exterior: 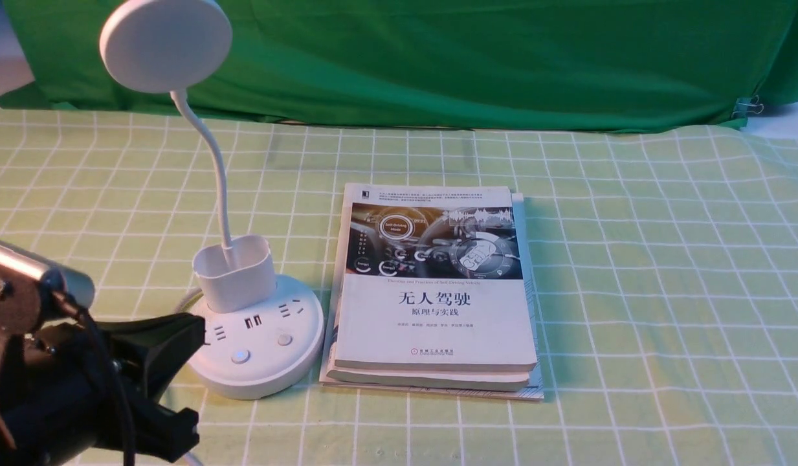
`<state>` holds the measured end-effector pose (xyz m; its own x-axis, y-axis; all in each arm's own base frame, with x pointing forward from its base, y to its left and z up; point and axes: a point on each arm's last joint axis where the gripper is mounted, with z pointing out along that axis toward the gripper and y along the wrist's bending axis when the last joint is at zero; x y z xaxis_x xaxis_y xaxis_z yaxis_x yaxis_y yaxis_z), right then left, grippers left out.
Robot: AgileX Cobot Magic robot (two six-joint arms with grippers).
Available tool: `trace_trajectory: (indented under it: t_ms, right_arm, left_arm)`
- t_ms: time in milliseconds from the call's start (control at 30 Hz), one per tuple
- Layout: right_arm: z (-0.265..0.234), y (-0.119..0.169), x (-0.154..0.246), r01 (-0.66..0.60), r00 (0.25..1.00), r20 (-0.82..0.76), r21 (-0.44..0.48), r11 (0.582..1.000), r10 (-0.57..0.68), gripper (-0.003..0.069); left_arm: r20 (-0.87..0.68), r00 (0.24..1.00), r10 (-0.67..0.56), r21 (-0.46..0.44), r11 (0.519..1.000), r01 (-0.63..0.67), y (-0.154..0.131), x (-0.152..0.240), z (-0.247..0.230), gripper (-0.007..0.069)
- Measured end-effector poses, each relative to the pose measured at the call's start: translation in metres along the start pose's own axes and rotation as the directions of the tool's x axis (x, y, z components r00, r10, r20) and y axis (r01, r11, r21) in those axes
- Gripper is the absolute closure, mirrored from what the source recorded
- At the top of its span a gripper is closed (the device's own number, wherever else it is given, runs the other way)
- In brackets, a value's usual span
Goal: Turn off the desk lamp on the green coffee tablecloth by hand.
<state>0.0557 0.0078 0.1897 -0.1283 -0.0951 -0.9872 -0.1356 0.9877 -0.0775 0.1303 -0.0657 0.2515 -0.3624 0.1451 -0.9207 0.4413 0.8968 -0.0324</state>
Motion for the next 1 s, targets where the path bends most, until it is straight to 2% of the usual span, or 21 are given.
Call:
trace_trajectory:
  t_ms: [233, 500, 733, 833, 1000]
  right_arm:
    - [0.0, 0.0, 0.0, 0.0, 1.0, 0.0, 0.0, 1.0, 0.0, 0.0629]
    - [0.0, 0.0, 0.0, 0.0, 1.0, 0.0, 0.0, 1.0, 0.0, 0.0629]
    - [0.0, 0.0, 0.0, 0.0, 1.0, 0.0, 0.0, 1.0, 0.0, 0.0629]
    - [0.0, 0.0, 0.0, 0.0, 1.0, 0.0, 0.0, 1.0, 0.0, 0.0629]
    - [0.0, 0.0, 0.0, 0.0, 1.0, 0.0, 0.0, 1.0, 0.0, 0.0629]
  left_arm:
    - [0.006, 0.999, 0.036, -0.004, 0.999, -0.036, 0.0, 0.0, 0.0, 0.0621]
    - [0.162, 0.982, 0.095, -0.022, 0.995, -0.092, 0.001, -0.014, -0.001, 0.0621]
    - [0.238, 0.961, 0.143, -0.044, 0.99, -0.137, 0.001, -0.021, -0.01, 0.0621]
    - [0.318, 0.936, 0.148, -0.109, 0.987, -0.119, 0.008, -0.026, -0.03, 0.0621]
    - [0.411, 0.893, 0.183, -0.283, 0.957, -0.066, 0.023, -0.015, -0.061, 0.0621]
